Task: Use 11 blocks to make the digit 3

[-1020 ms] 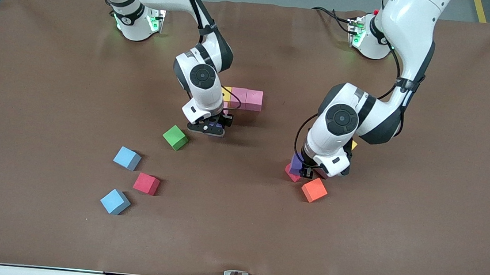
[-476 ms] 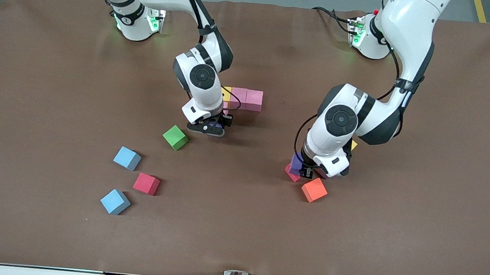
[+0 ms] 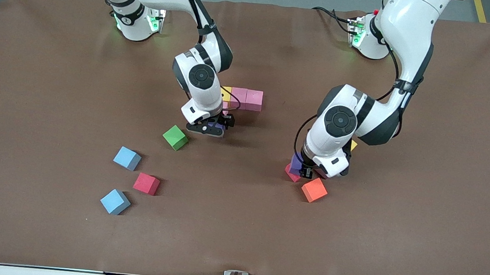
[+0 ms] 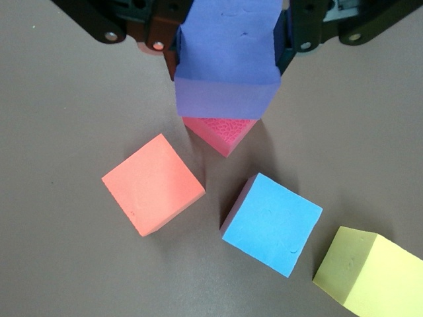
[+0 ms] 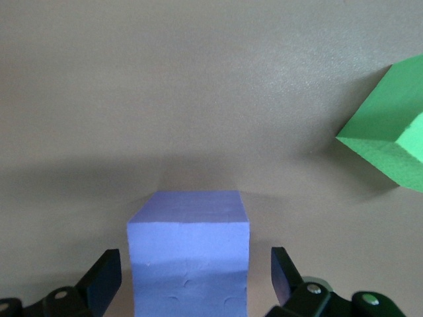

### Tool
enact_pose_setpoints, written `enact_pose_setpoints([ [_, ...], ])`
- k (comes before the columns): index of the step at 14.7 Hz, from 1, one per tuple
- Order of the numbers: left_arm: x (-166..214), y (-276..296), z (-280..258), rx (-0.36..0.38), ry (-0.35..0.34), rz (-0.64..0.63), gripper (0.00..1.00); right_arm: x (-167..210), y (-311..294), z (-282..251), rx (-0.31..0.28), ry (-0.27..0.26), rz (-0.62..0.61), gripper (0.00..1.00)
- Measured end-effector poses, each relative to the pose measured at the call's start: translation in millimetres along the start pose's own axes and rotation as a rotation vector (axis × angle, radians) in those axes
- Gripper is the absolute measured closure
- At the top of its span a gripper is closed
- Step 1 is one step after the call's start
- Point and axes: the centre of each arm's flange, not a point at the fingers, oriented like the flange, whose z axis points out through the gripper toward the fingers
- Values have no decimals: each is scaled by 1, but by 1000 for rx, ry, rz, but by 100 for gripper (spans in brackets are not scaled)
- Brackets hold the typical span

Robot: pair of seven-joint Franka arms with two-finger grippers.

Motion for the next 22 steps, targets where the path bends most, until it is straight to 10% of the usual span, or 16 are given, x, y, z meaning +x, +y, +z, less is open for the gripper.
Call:
enact_pose_setpoints([
  [10, -10, -3, 0, 0, -3, 14, 45, 0, 4, -4, -24, -27, -7, 0],
  [22, -105, -16, 42, 17, -15, -31, 45, 1, 3, -18, -26, -37, -9, 0],
])
